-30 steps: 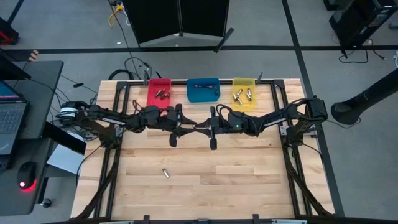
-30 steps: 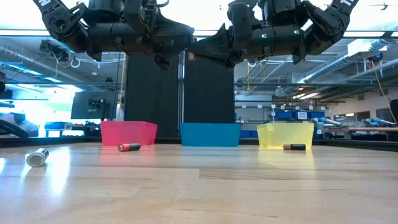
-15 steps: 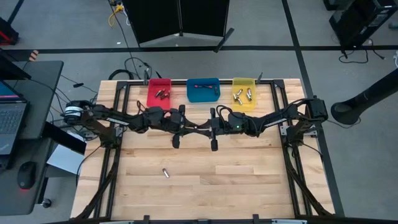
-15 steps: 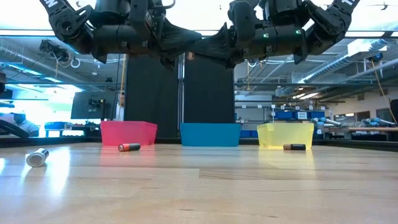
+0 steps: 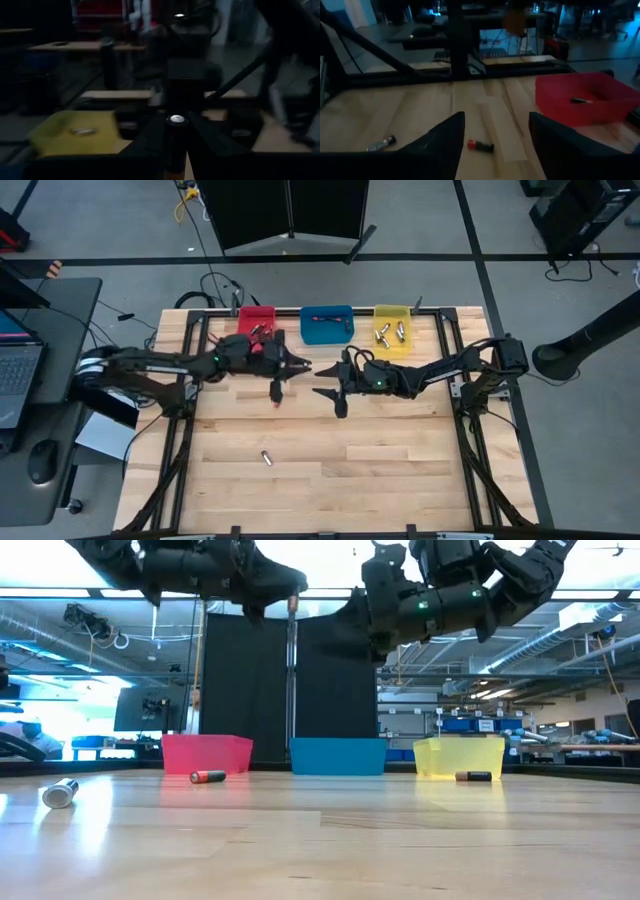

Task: Sort batteries
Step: Put the brown battery into the red bin

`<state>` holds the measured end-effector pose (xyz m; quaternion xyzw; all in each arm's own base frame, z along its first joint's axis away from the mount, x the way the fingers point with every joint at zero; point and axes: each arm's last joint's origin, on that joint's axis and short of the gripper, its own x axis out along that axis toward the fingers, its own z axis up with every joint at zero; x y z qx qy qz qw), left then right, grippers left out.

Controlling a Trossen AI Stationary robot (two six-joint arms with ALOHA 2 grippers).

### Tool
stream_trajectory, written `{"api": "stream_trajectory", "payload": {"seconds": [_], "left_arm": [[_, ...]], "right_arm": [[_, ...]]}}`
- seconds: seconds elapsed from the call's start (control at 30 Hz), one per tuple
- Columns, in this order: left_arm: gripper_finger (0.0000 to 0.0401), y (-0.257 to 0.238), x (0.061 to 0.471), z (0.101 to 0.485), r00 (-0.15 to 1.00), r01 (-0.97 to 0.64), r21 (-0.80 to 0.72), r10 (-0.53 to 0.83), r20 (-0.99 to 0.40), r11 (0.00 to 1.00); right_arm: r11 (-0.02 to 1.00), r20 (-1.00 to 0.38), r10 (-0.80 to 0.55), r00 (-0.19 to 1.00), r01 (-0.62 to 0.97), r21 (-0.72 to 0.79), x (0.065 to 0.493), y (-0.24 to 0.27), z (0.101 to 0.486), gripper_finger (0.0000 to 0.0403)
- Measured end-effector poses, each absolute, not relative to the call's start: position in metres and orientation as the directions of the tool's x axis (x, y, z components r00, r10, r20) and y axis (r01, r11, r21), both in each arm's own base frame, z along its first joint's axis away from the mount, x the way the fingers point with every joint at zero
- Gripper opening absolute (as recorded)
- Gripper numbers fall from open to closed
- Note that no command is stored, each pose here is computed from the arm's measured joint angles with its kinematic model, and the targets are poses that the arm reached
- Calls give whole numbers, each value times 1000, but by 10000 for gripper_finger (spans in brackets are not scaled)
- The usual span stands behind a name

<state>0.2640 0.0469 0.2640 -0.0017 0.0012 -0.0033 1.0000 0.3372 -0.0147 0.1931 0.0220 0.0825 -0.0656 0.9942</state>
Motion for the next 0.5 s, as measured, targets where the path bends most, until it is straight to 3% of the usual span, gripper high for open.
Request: {"api": "stream_trajectory", "payload": {"seconds": [0.1, 0.23, 0.5], "left_arm": [[58, 57, 257, 281, 982, -132, 54, 138, -130, 990], [58, 80, 247, 296, 873, -297, 110, 316, -372, 949], [58, 143, 214, 292, 604, -487, 133, 442, -663, 863]], "right_arm": [[990, -205, -132, 970, 140, 28, 334, -15, 194, 236], [984, -283, -169, 944, 179, 9, 328, -15, 194, 217], [982, -399, -161, 903, 185, 23, 315, -11, 197, 109]]}}
